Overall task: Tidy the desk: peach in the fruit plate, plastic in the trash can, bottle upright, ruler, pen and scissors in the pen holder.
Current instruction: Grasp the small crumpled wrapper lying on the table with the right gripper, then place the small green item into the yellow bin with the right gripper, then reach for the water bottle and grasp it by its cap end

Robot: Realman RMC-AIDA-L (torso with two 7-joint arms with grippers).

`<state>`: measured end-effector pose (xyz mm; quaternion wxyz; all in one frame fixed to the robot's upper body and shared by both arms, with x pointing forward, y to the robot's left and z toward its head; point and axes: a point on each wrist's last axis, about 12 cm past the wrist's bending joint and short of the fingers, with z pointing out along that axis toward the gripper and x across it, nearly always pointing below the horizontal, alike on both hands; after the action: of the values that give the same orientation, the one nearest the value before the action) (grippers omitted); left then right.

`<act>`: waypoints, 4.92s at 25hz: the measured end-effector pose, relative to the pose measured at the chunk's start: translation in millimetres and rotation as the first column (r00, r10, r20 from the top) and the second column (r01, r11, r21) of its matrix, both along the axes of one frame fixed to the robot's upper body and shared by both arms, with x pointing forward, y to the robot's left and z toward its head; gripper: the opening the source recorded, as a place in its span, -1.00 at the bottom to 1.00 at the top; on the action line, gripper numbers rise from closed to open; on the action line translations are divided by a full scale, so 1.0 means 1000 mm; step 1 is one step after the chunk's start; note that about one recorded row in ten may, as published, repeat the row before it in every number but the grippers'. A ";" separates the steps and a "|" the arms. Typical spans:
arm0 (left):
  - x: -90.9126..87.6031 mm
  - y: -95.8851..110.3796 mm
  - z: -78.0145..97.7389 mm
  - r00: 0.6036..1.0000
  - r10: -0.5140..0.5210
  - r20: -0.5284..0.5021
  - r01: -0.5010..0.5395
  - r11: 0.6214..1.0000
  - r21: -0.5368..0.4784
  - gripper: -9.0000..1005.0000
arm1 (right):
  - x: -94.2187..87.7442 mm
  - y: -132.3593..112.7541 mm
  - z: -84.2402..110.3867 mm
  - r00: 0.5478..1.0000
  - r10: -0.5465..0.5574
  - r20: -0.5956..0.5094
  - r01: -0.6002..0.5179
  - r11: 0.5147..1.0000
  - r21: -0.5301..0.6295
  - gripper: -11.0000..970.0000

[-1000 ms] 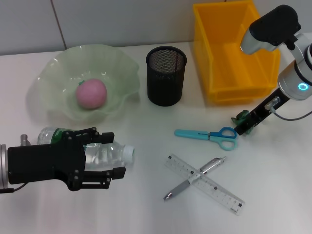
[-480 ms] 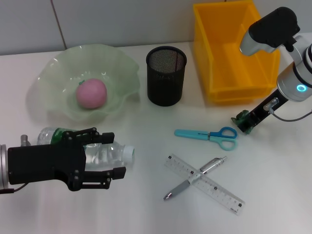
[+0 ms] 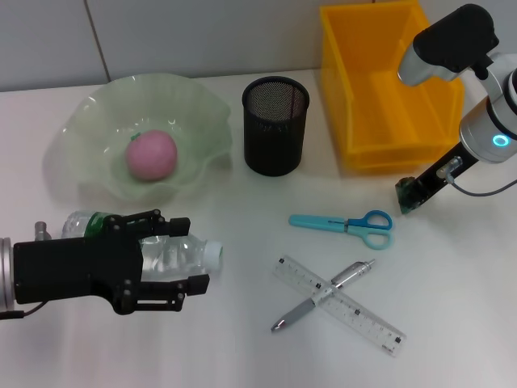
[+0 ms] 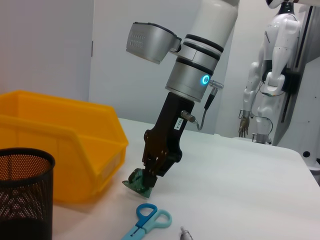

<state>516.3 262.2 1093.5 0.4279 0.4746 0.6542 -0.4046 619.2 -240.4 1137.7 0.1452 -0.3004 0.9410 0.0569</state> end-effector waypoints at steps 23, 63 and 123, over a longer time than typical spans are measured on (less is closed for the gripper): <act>0.002 0.003 0.002 1.000 0.009 0.013 -0.009 1.000 -0.001 0.66 | -0.006 0.009 0.069 0.993 0.062 0.096 -0.071 0.992 0.100 -0.83; 0.004 0.006 0.005 1.000 0.015 0.026 -0.015 1.000 0.002 0.64 | 0.038 -0.023 0.065 0.923 -0.196 0.331 0.093 0.949 0.302 0.67; 0.086 -0.141 0.071 0.930 -0.367 -0.022 0.230 0.534 0.814 0.62 | -0.070 -0.041 -0.036 0.793 0.290 0.535 -0.560 0.694 0.454 0.67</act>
<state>602.6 121.7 1164.6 0.1393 0.7498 0.6399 -0.0947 549.5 -281.7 1101.7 0.4135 -0.4594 0.7211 0.3131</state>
